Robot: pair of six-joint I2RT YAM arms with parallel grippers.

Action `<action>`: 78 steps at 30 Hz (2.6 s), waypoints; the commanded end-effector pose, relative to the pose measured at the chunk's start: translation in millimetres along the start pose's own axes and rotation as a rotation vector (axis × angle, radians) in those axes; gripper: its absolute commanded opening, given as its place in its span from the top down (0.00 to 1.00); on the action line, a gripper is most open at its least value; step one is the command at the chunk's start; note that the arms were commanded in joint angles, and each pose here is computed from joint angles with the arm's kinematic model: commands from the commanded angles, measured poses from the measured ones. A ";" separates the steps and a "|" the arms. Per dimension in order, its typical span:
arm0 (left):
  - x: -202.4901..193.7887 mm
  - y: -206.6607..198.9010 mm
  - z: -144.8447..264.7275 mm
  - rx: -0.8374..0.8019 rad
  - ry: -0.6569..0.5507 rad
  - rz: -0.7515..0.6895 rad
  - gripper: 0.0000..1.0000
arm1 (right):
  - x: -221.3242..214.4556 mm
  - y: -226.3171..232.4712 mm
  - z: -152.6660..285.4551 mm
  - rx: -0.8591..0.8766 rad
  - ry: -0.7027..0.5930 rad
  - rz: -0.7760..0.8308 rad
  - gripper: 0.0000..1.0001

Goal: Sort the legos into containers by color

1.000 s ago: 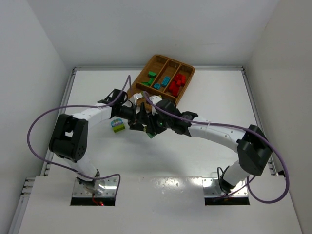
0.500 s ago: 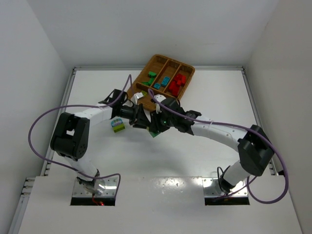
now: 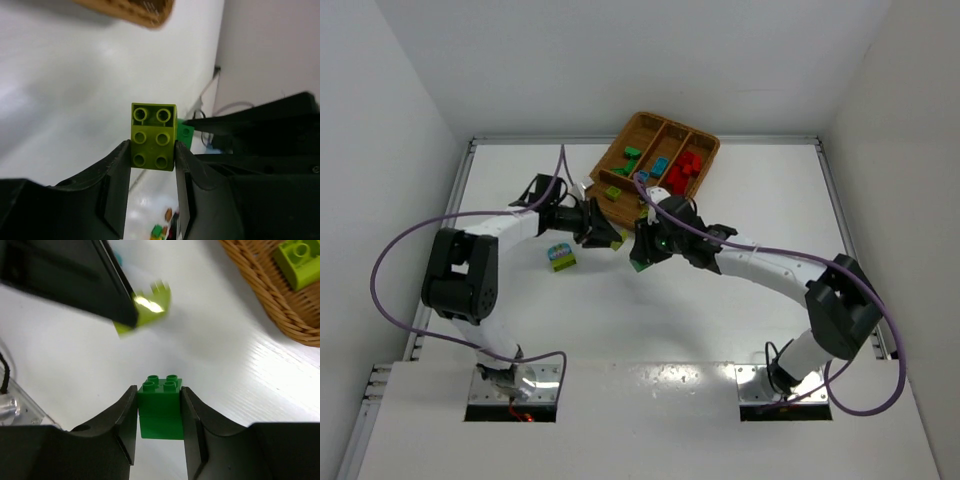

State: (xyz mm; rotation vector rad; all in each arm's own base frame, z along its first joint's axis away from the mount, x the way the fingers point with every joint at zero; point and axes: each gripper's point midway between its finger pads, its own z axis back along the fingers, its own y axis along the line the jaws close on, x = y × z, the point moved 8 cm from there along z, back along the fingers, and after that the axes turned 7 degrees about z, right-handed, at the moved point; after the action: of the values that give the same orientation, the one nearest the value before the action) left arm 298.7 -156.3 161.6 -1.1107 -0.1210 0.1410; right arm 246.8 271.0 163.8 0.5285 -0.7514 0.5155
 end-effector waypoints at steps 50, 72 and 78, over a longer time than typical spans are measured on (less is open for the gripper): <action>14.6 -18.4 17.6 0.457 -0.287 -0.210 0.14 | -31.8 -45.5 -50.3 -0.355 0.234 -0.353 0.32; 12.5 -2.5 24.0 0.488 -0.289 -0.178 0.13 | -32.4 -38.9 -57.8 -0.509 0.256 -0.411 0.61; 13.7 -1.6 26.2 0.484 -0.288 -0.181 0.13 | -31.3 -39.9 -69.2 -0.509 0.256 -0.411 0.61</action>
State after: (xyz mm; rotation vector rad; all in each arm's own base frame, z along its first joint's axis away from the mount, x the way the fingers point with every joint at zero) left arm 306.4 -135.1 167.0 -0.5718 -0.3849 0.1692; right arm 277.2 270.7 84.1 0.1360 -0.4533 0.0285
